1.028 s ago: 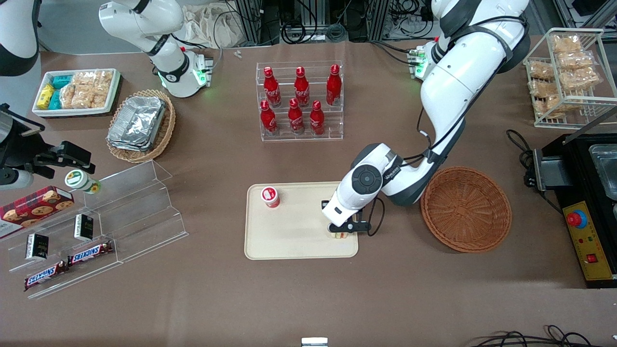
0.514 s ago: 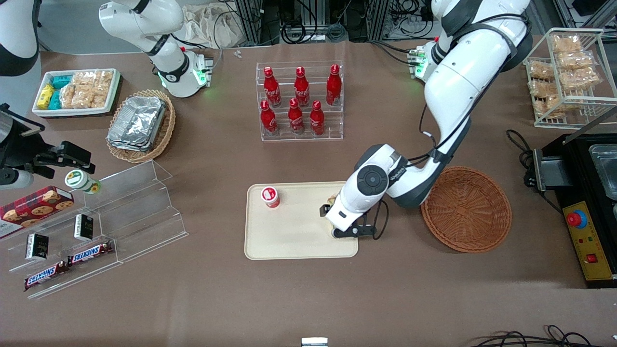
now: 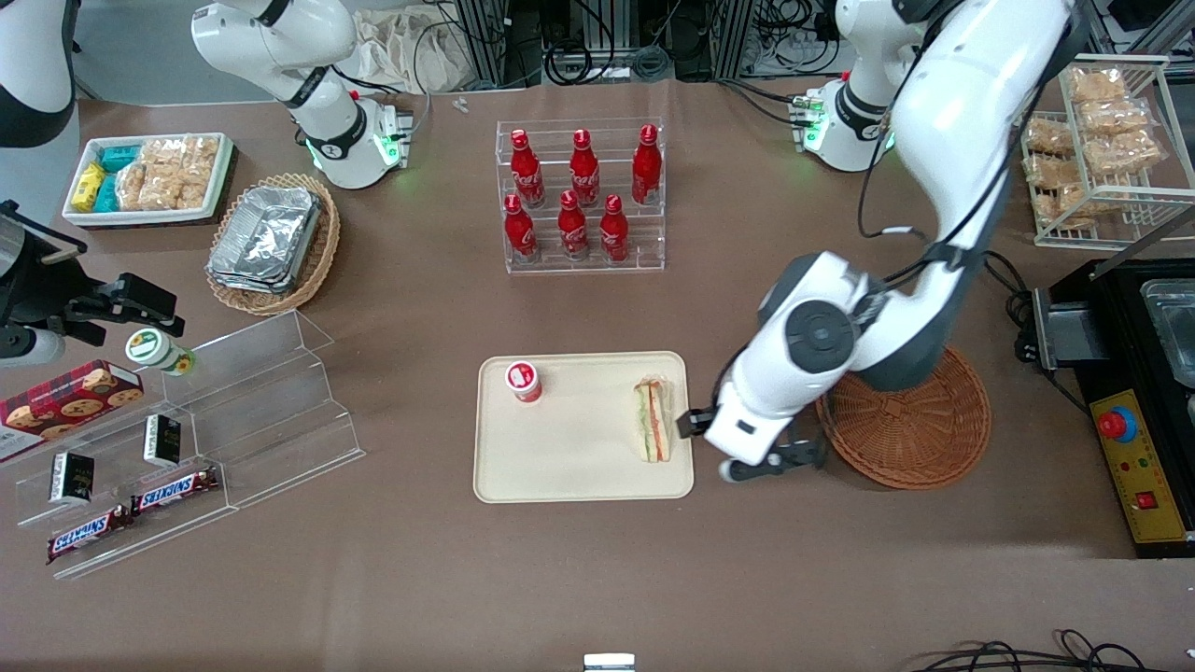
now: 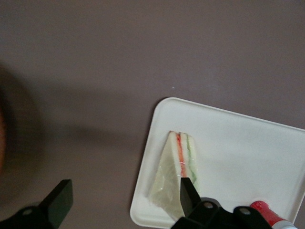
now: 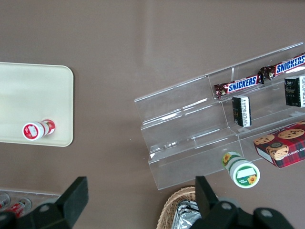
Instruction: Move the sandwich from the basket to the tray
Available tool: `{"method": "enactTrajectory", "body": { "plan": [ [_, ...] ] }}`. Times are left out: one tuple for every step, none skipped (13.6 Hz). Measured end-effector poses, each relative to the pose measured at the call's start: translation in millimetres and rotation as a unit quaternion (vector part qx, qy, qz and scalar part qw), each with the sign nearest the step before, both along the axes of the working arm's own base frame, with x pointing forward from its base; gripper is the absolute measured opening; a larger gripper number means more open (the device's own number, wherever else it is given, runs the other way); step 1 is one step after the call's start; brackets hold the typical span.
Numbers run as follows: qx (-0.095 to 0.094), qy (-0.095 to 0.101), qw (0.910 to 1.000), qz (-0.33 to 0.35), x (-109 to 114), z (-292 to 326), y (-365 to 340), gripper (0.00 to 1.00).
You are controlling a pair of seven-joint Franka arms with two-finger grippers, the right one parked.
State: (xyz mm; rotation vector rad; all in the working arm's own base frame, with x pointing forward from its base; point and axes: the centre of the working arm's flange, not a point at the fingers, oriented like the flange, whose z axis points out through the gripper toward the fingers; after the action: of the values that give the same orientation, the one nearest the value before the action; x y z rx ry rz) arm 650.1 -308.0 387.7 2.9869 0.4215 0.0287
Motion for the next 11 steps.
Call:
{"method": "enactTrajectory", "body": {
  "plan": [
    [0.010,0.000,0.9999,0.013,1,24,20,1.00],
    [0.018,-0.002,0.9995,0.027,3,44,41,1.00],
    [0.026,-0.003,0.9988,0.041,5,59,64,1.00],
    [0.034,0.001,0.9985,0.044,7,68,85,1.00],
    [0.043,0.009,0.9986,0.028,6,73,103,1.00],
    [0.053,0.020,0.9984,0.004,3,76,114,1.00],
    [0.062,0.029,0.9975,-0.017,1,79,125,1.00],
    [0.065,0.035,0.9966,-0.035,0,81,137,1.00],
    [0.061,0.041,0.9960,-0.051,-2,84,152,1.00],
    [0.055,0.045,0.9948,-0.073,-3,85,173,1.00],
    [0.052,0.048,0.9930,-0.094,-6,86,198,1.00]
  ]
}}
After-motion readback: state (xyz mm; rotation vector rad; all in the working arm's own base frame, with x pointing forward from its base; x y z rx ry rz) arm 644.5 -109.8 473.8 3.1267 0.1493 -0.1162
